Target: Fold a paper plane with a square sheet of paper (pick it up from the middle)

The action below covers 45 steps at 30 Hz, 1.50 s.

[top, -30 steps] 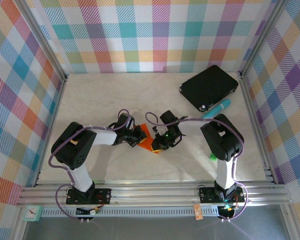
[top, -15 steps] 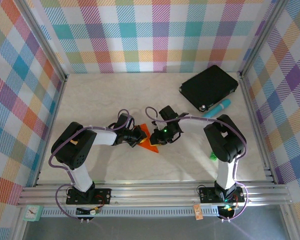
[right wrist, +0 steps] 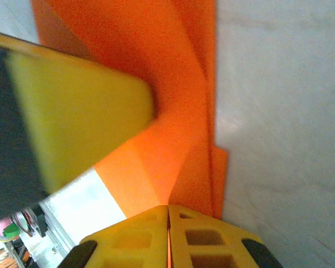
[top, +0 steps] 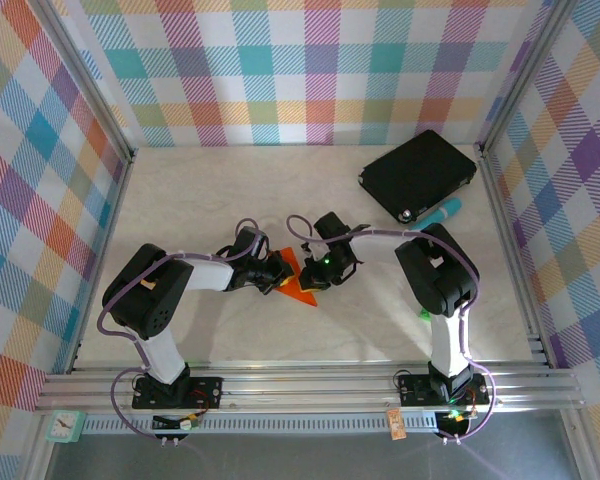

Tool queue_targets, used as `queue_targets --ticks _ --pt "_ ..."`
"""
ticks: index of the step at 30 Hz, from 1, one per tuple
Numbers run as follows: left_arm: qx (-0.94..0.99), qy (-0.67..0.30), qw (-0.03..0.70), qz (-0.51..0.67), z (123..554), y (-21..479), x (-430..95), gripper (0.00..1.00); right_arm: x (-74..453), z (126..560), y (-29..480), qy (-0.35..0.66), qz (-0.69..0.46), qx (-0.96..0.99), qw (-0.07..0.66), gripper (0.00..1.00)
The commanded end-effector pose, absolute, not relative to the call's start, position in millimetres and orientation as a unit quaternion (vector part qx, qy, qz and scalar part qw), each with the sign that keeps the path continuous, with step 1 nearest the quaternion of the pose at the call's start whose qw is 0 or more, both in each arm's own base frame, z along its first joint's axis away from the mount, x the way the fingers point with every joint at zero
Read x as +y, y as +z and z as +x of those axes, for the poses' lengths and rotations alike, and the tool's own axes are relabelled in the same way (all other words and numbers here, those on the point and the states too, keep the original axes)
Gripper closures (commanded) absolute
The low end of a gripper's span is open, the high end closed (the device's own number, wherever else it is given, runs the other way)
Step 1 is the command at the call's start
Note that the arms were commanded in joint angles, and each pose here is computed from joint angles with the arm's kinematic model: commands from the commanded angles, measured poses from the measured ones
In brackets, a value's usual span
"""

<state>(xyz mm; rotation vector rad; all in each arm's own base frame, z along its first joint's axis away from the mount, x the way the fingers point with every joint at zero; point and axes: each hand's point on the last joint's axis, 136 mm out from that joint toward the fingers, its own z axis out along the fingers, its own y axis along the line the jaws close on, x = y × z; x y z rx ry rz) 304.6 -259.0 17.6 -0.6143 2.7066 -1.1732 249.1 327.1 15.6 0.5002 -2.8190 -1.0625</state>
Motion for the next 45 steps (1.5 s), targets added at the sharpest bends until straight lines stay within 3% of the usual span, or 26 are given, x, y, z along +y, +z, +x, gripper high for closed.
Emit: queue_targets --ticks 1,24,33,45 --pt "0.926 -0.278 0.003 -0.255 265 -35 -223 1.00 309 230 10 -0.324 0.144 -0.932 0.077 0.90" --pt "0.926 -0.275 0.002 -0.258 265 -35 -222 1.00 272 184 10 -0.298 0.134 -0.938 0.115 0.88" --pt "0.923 -0.296 0.005 -0.245 268 -29 -229 1.00 296 220 49 -0.339 0.157 -0.927 0.021 0.81" --pt "0.922 -0.306 0.007 -0.239 269 -24 -232 1.00 322 247 26 -0.326 0.163 -0.931 0.029 0.88"
